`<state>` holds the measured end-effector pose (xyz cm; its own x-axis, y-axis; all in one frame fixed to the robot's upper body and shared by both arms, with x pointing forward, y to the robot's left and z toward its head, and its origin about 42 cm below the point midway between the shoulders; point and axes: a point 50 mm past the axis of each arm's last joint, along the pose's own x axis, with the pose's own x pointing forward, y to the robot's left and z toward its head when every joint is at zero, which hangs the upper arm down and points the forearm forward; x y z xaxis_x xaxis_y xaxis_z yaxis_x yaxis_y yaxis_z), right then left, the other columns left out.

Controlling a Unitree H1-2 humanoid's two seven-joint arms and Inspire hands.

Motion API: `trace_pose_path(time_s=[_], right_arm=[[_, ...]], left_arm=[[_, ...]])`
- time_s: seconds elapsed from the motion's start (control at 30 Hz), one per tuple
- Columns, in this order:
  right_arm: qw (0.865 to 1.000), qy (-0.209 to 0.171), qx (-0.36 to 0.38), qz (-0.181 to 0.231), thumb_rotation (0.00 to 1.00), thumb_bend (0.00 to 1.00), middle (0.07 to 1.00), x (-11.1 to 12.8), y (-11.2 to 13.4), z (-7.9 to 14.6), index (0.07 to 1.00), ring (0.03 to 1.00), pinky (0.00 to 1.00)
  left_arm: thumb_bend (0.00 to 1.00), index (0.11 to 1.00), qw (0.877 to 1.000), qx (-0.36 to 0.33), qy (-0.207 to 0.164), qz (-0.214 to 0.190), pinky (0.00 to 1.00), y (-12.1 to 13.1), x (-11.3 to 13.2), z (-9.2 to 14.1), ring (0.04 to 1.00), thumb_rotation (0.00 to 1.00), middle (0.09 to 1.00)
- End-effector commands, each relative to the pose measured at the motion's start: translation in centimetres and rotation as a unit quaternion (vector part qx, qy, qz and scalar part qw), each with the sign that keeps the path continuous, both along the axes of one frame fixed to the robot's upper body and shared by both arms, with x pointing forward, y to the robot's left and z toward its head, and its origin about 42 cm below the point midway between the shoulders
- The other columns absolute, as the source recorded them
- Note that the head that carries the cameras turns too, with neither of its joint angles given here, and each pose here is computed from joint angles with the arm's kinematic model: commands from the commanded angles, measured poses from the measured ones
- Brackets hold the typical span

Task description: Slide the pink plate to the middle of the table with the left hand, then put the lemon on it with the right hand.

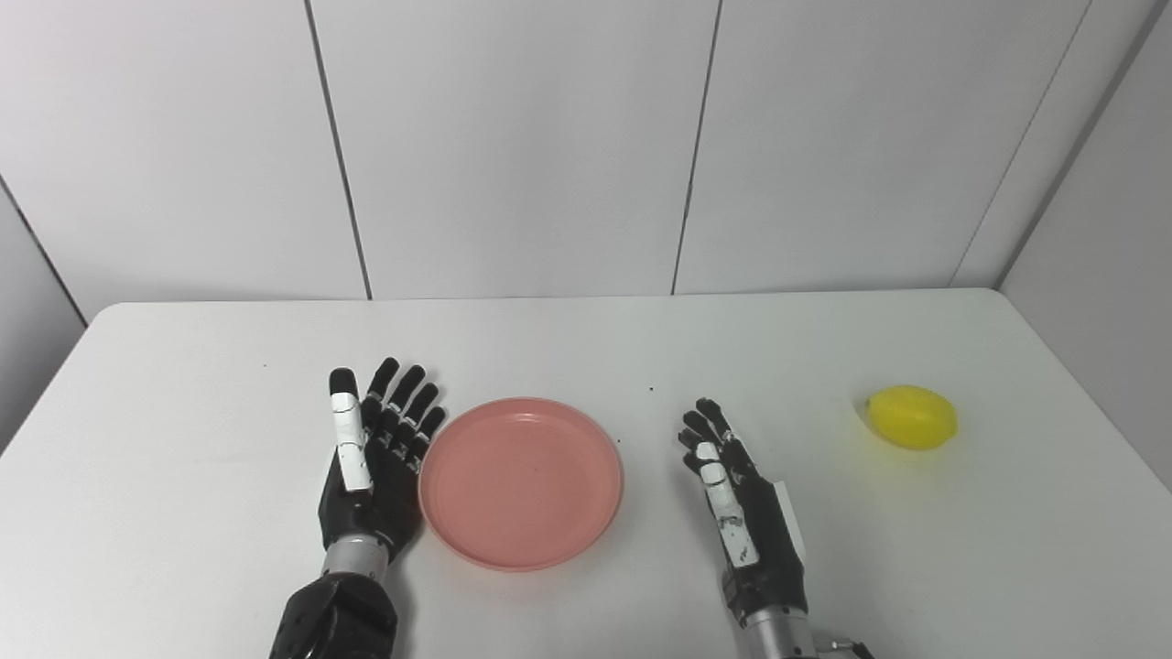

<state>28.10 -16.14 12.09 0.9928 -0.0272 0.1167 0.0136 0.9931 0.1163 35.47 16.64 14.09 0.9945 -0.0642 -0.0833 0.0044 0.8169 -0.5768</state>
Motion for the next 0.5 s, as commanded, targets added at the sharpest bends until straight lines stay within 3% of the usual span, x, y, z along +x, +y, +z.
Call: trace_pose_path(time_s=[0.0, 0.17, 0.3, 0.47], right_arm=[[0.999, -0.039, 0.003, -0.02, 0.8, 0.72, 0.888, 0.2, 0.0, 1.4, 0.88, 0.887, 0.92], [0.996, -0.065, -0.017, -0.064, 0.79, 0.71, 0.867, 0.3, -0.7, 2.5, 0.844, 0.861, 0.86], [0.991, -0.075, -0.063, -0.097, 0.86, 0.71, 0.829, 0.3, -1.3, 3.4, 0.81, 0.805, 0.77], [0.987, -0.087, -0.085, -0.11, 0.87, 0.73, 0.808, 0.4, -2.3, 4.4, 0.794, 0.767, 0.74]], left_arm=[[0.83, 0.917, 0.999, 0.001, 0.038, 0.0, 0.96, 0.2, -0.4, -1.9, 0.922, 0.84, 0.917], [0.83, 0.922, 0.999, -0.002, 0.036, -0.003, 0.96, 0.4, -0.2, -2.2, 0.925, 0.84, 0.916], [0.83, 0.931, 0.999, -0.005, 0.034, -0.006, 0.97, 0.4, 0.1, -2.5, 0.932, 0.83, 0.916], [0.83, 0.942, 0.999, -0.004, 0.033, -0.012, 0.98, 0.4, 0.5, -2.9, 0.943, 0.84, 0.926]])
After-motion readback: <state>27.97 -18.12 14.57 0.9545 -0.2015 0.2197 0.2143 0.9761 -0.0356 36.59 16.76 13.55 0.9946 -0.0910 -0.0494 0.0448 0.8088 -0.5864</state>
